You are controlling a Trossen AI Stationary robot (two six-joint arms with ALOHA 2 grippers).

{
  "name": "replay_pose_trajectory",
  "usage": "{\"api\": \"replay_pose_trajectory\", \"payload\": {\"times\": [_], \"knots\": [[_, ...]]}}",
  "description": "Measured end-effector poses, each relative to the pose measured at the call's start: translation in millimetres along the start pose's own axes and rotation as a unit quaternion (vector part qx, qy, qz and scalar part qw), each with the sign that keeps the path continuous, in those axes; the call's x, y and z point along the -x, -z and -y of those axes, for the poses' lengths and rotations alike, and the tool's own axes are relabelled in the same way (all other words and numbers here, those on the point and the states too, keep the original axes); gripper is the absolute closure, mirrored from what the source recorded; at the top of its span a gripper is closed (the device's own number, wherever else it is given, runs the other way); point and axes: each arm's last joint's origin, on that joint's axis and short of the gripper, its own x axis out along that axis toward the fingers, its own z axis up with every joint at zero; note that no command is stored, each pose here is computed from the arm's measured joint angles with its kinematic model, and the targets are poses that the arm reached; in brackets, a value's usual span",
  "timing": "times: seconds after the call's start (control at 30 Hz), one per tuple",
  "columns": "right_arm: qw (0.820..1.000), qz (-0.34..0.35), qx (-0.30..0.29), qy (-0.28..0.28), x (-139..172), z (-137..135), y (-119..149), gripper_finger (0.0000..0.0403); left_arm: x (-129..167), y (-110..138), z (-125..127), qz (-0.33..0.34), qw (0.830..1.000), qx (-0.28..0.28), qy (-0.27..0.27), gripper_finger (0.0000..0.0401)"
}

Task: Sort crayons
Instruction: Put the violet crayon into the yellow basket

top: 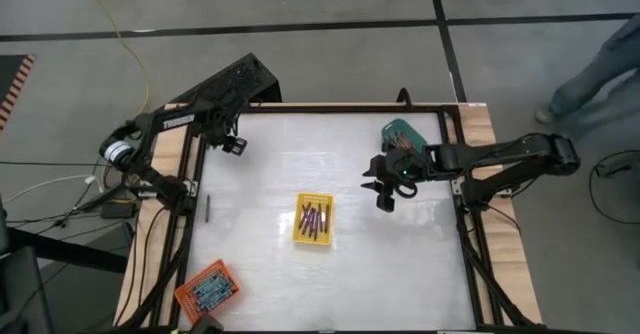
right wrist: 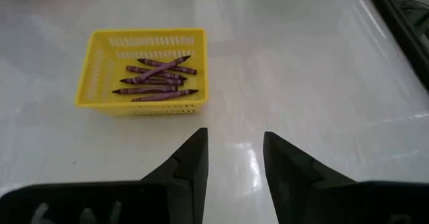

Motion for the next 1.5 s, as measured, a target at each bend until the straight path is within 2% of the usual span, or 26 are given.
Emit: {"api": "replay_pose_trajectory", "payload": {"times": [0.17, 0.4, 0.67, 0.87, 1.03, 1.17, 1.33, 1.4, 1.5], "knots": [[1.000, -0.004, 0.004, -0.008, 1, -4, 1, 0.0265, -3, -19, -2, 0.016, 1.000, 0.002, 0.016, 0.0228], [1.000, -0.002, 0.007, -0.009, 2, -12, 2, 0.0265, -5, -40, -13, 0.020, 0.999, 0.038, 0.018, 0.0234], [1.000, 0.000, 0.005, -0.017, 3, -18, 3, 0.0265, -6, -51, -20, 0.055, 0.996, 0.065, 0.012, 0.0234], [1.000, 0.000, 0.009, -0.016, 3, -18, 3, 0.0265, -4, -54, -24, 0.055, 0.994, 0.089, 0.030, 0.0234], [1.000, 0.000, 0.018, -0.016, 3, -18, 3, 0.0265, -3, -43, -19, -0.001, 0.997, 0.060, 0.050, 0.0234], [0.999, 0.000, 0.042, -0.027, 4, -22, 3, 0.0265, 3, -25, -6, -0.075, 0.995, 0.014, 0.072, 0.0234], [0.998, -0.001, 0.055, -0.041, -5, -31, 3, 0.0265, 23, 0, 18, -0.108, 0.992, -0.053, -0.023, 0.0234], [0.997, 0.000, 0.059, -0.047, -9, -36, 3, 0.0265, 27, 8, 28, -0.118, 0.991, -0.065, -0.024, 0.0234], [0.996, -0.008, 0.067, -0.054, -20, -44, 5, 0.0265, 29, 27, 47, -0.155, 0.983, -0.097, 0.007, 0.0234]]}}
